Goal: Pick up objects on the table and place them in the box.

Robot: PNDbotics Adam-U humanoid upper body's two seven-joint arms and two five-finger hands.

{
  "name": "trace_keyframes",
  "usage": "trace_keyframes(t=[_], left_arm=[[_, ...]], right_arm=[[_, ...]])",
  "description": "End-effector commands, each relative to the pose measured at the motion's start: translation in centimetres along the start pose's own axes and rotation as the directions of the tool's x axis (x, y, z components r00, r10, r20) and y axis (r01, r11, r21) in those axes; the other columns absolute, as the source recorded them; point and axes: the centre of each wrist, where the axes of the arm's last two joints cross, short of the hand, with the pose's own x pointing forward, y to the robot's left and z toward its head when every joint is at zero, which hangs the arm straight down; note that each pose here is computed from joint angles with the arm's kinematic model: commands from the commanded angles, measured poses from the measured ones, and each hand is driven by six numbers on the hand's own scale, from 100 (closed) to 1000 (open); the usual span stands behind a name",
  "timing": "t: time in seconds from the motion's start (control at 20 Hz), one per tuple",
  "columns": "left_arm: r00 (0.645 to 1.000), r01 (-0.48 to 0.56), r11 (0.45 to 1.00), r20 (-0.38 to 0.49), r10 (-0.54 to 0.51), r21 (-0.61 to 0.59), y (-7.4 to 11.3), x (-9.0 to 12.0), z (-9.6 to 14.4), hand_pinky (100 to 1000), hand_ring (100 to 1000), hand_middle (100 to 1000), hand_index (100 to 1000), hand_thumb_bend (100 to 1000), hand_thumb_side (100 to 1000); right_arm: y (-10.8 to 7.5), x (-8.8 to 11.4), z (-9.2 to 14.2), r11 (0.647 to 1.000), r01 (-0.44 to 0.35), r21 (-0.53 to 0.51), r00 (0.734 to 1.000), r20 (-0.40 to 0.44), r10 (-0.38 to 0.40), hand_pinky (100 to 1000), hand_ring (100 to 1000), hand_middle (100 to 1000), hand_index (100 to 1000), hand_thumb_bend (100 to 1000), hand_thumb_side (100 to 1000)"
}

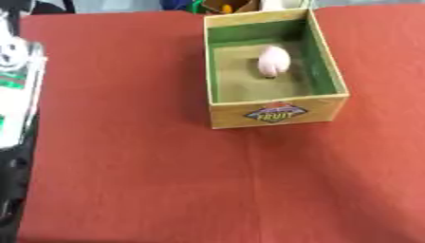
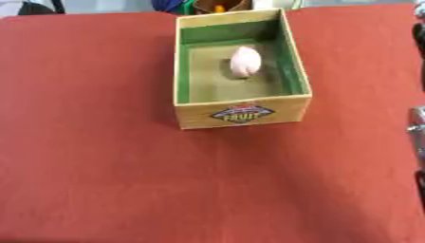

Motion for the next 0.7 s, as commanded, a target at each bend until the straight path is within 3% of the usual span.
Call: trace_keyframes(t=[0.05,0.2,0.25,0.4,0.7], left_arm=[[0.999,-0.039,0.987,0.009,0.038,0.154,2.1,-0.3,0.2,530,542,480,709,297,914],[0.998,-0.065,0.962,-0.009,0.07,0.266,3.0,-1.7,1.3,534,547,490,706,236,866],[0.997,-0.081,0.954,0.011,0.082,0.289,3.1,-2.1,1.7,533,551,494,703,187,839],[0.989,-0.141,0.928,0.083,0.119,0.344,3.3,-3.2,3.3,529,554,500,706,156,835],[0.987,-0.16,0.919,0.08,0.141,0.36,3.4,-4.8,6.0,538,552,501,711,119,837]], right_arm=[[-0.6,0.7,-0.5,1.0,-0.029,0.0,0.999,0.036,0.029,534,640,569,783,100,431],[-0.7,0.7,-0.5,0.999,-0.034,-0.007,0.999,0.037,0.034,534,639,568,782,100,430],[-0.8,0.7,-0.5,0.999,-0.035,-0.01,0.999,0.038,0.036,533,639,568,782,100,431],[-0.8,0.6,-0.5,0.999,-0.039,-0.014,0.999,0.036,0.04,533,640,568,782,100,432],[-0.9,0.5,-0.3,0.998,-0.048,-0.026,0.998,0.031,0.049,531,638,566,781,100,429]])
